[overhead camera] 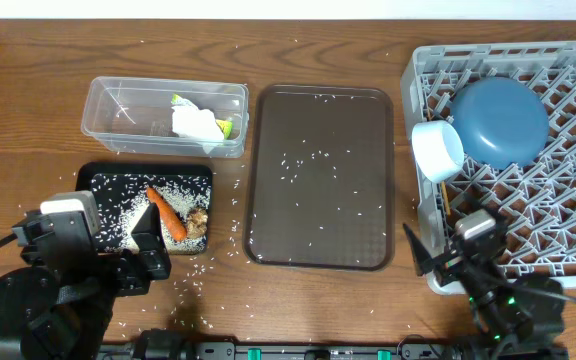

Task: Sort waste into correct bins and load items into the dishwasher rack

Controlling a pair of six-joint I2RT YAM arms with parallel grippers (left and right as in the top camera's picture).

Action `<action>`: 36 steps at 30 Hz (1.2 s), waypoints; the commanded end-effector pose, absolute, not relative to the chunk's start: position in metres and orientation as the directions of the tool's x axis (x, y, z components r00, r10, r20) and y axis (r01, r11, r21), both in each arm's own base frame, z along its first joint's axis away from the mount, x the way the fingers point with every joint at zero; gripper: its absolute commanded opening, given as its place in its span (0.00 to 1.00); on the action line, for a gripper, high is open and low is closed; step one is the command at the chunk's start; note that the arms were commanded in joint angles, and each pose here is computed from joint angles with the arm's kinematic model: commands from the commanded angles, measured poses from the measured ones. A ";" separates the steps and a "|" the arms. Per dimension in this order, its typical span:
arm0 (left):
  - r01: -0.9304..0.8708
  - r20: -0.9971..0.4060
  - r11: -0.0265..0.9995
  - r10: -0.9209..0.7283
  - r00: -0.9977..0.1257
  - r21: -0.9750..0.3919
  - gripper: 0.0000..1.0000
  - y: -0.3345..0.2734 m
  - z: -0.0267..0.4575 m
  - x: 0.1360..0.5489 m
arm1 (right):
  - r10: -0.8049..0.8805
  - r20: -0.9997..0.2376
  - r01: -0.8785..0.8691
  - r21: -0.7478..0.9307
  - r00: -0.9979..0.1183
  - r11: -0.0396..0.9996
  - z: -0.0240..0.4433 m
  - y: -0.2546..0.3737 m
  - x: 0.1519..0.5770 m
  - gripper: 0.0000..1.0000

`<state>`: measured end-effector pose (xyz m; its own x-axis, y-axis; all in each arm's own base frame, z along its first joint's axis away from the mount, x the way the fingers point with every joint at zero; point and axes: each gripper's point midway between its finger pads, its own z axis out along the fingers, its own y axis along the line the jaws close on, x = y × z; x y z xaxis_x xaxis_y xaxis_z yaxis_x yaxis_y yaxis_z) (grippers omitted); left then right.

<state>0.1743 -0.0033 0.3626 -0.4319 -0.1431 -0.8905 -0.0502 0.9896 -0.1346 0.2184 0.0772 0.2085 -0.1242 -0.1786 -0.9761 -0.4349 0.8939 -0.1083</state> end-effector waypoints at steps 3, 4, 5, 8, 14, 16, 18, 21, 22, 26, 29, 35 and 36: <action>-0.038 -0.896 0.992 -0.128 -0.425 -0.123 0.98 -0.004 0.365 0.174 | -0.191 -0.980 -0.433 -0.147 -0.060 0.889 0.181 0.078 0.215 0.99; -0.037 -0.896 0.992 -0.127 -0.425 -0.123 0.98 -0.004 0.365 0.174 | -0.191 -0.980 -0.433 -0.147 -0.060 0.889 0.176 0.078 0.217 0.99; -0.038 -0.896 0.992 -0.128 -0.425 -0.123 0.98 -0.004 0.365 0.174 | -0.191 -0.979 -0.434 -0.145 -0.064 0.889 0.171 0.078 0.219 0.99; -0.038 -0.896 0.992 -0.128 -0.424 -0.123 0.98 -0.004 0.365 0.174 | -0.170 -0.984 -0.433 -0.131 -0.053 0.892 0.163 0.079 0.224 0.99; -0.038 -0.896 0.992 -0.128 -0.425 -0.123 0.98 -0.004 0.365 0.174 | -0.159 -0.987 -0.421 -0.152 0.019 0.894 0.164 0.080 0.230 0.99; -0.038 -0.896 0.992 -0.128 -0.425 -0.123 0.98 -0.004 0.365 0.174 | -0.157 -0.987 -0.422 -0.154 0.028 0.894 0.165 0.080 0.230 0.99; -0.038 -0.896 0.992 -0.128 -0.424 -0.123 0.98 -0.004 0.365 0.174 | -0.157 -0.987 -0.421 -0.154 0.027 0.894 0.164 0.080 0.230 0.99; -0.037 -0.896 0.992 -0.127 -0.425 -0.123 0.98 -0.004 0.365 0.174 | -0.158 -0.987 -0.421 -0.154 0.027 0.894 0.164 0.080 0.230 0.99; -0.038 -0.896 0.992 -0.128 -0.425 -0.123 0.98 -0.004 0.365 0.174 | -0.158 -0.987 -0.421 -0.154 0.027 0.894 0.164 0.080 0.230 0.99; -0.038 -0.896 0.992 -0.128 -0.425 -0.123 0.98 -0.004 0.365 0.174 | -0.158 -0.987 -0.421 -0.154 0.027 0.894 0.164 0.080 0.230 0.99; -0.038 -0.896 0.992 -0.128 -0.425 -0.123 0.98 -0.004 0.365 0.174 | -0.158 -0.987 -0.421 -0.154 0.027 0.894 0.164 0.080 0.230 0.99; -0.038 -0.896 0.992 -0.128 -0.425 -0.123 0.98 -0.004 0.365 0.174 | -0.158 -0.987 -0.421 -0.154 0.026 0.894 0.164 0.080 0.230 0.99; -0.038 -0.896 0.992 -0.128 -0.424 -0.123 0.98 -0.004 0.365 0.174 | -0.158 -0.987 -0.421 -0.154 0.027 0.894 0.164 0.080 0.230 0.99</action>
